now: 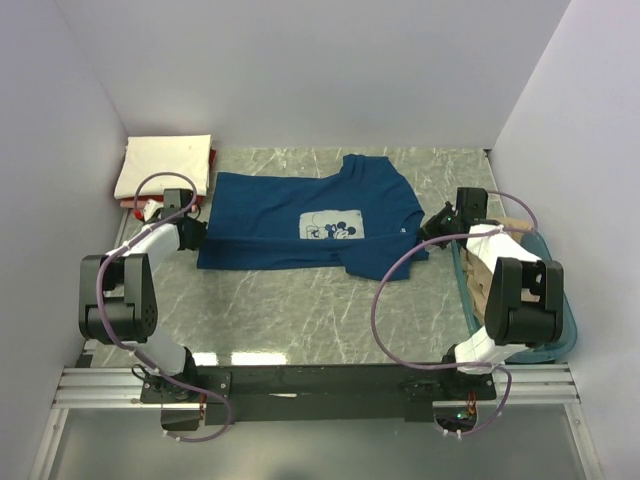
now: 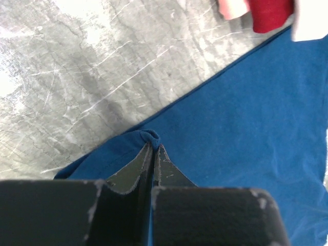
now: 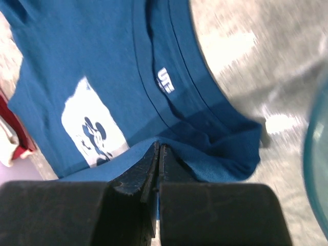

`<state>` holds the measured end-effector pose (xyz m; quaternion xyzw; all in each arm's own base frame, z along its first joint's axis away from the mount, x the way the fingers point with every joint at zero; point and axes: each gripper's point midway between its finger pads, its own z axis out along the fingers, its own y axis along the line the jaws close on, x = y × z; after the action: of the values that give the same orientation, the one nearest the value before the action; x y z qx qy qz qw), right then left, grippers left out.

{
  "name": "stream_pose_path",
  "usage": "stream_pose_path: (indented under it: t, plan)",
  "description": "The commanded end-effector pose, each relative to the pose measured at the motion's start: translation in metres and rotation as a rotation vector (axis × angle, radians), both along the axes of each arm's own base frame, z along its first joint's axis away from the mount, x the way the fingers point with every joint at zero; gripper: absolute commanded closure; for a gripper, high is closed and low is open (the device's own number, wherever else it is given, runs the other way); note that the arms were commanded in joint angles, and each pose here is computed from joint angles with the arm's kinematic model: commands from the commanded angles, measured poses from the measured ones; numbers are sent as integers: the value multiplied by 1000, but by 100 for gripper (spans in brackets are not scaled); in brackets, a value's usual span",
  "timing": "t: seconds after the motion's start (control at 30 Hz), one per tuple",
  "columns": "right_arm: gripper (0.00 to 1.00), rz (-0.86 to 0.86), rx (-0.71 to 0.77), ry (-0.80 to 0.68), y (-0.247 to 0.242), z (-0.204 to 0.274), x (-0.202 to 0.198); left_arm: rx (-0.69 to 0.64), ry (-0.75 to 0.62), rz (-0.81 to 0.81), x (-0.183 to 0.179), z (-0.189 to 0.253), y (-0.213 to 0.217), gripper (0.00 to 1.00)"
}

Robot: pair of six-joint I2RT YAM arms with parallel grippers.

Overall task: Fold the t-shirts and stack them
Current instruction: Flatten the tshirt out

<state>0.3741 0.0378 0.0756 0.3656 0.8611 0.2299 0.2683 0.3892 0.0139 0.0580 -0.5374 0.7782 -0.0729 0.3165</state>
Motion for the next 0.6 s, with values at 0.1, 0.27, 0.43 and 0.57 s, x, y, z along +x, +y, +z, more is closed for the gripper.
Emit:
stream_pose_path:
  t: [0.1,0.27,0.43,0.57]
  plan:
    - [100,-18,1,-77,-4,18,28,18,-37,11,14,16,3,94]
    - [100,-5,-1,-69,-1,17,21,5,-51,0,12,25,0,97]
    - [100,36,-24,-61,2,22,-14,-3,-91,-28,-22,37,-5,96]
    - [100,67,-40,-67,6,24,-51,16,-100,-36,-61,35,-4,93]
